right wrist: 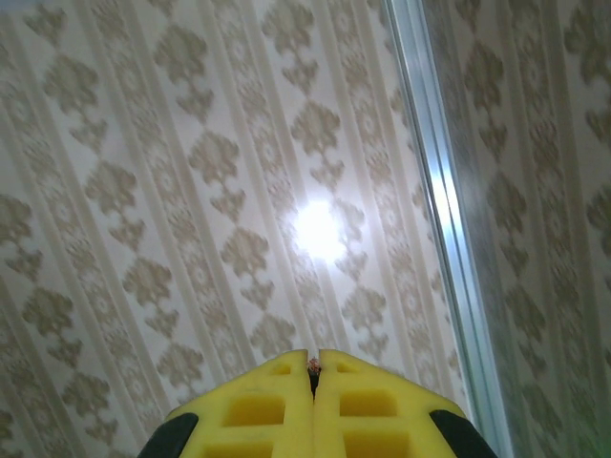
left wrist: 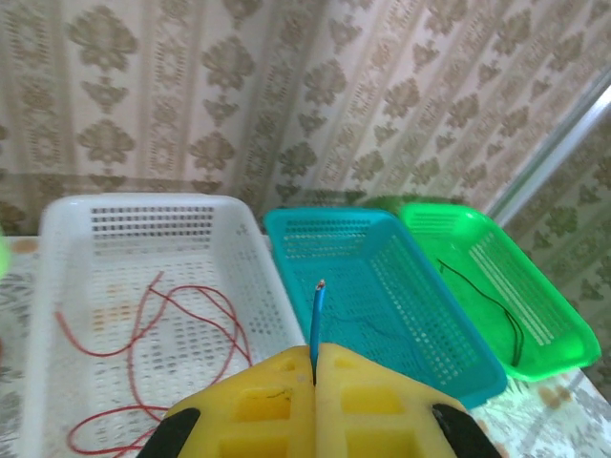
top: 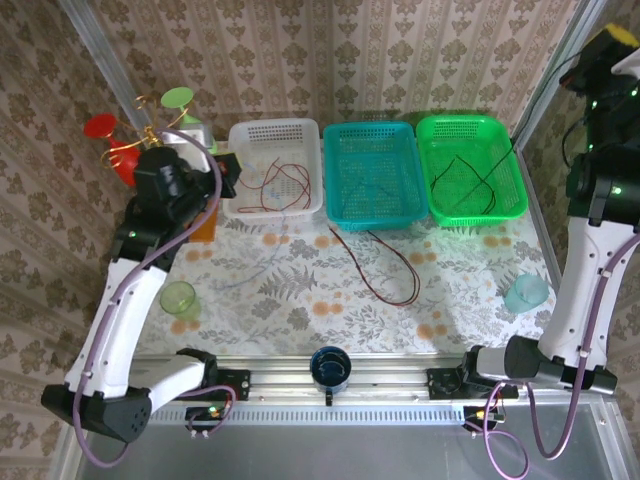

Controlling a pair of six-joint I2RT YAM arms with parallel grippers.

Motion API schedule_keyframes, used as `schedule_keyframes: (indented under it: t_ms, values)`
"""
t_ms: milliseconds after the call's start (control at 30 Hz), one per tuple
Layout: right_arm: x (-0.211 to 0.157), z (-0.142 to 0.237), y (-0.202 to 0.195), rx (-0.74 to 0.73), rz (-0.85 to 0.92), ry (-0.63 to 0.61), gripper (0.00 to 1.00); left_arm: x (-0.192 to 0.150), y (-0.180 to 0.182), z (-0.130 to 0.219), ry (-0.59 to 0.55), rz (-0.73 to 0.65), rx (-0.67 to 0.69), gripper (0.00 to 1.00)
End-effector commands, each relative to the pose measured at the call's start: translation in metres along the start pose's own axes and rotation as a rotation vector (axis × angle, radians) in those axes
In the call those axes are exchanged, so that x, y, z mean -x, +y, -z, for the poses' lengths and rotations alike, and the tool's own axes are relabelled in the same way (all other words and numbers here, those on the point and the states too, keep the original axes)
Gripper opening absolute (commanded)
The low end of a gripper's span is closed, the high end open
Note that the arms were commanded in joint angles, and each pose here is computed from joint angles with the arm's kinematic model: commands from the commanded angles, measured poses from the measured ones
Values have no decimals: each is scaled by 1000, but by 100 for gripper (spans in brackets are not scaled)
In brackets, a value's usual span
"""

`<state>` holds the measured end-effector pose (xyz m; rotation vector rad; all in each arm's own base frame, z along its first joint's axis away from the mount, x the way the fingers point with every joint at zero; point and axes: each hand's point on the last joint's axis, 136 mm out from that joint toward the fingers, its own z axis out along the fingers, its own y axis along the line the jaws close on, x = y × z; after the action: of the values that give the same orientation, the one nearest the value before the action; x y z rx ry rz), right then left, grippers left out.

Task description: Untangle the cables

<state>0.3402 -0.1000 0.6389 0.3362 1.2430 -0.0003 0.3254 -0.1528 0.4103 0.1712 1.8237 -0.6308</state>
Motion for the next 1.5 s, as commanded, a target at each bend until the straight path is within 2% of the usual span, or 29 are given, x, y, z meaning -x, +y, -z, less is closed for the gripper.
schedule_keyframes:
  t_ms: [0,133,300,500,667,767,900,1000,1067,1233,1467]
  values:
    - [10,-27,14,70,-42,-50,0,10,-20,-10,-47,-25,-27,0]
    - [22,-50,33,139,-57,-128,0,-12,-44,-31,0,-22,-83,0]
    - [38,-77,49,175,-58,-245,0,-27,-57,-45,29,-16,-107,0]
    - [20,-108,44,145,-53,-244,0,-38,-67,-57,56,-16,-125,0]
    - [20,-115,35,110,0,-279,0,-45,-74,-64,76,-8,-141,0]
    - [6,-122,27,80,30,-244,0,-49,-77,-68,88,-5,-149,0]
    - [-54,-130,17,59,43,-84,0,-52,-78,-70,95,3,-154,0]
    - [-117,-115,25,27,132,54,0,-56,-77,-71,104,5,-152,0]
    - [-162,-97,27,-28,195,99,0,-61,-76,-70,115,12,-148,0]
    - [-269,-65,-13,-190,170,320,0,-77,-75,-67,149,35,-152,0]
    - [-383,-40,-53,-343,182,662,0,-83,-77,-67,171,30,-151,0]
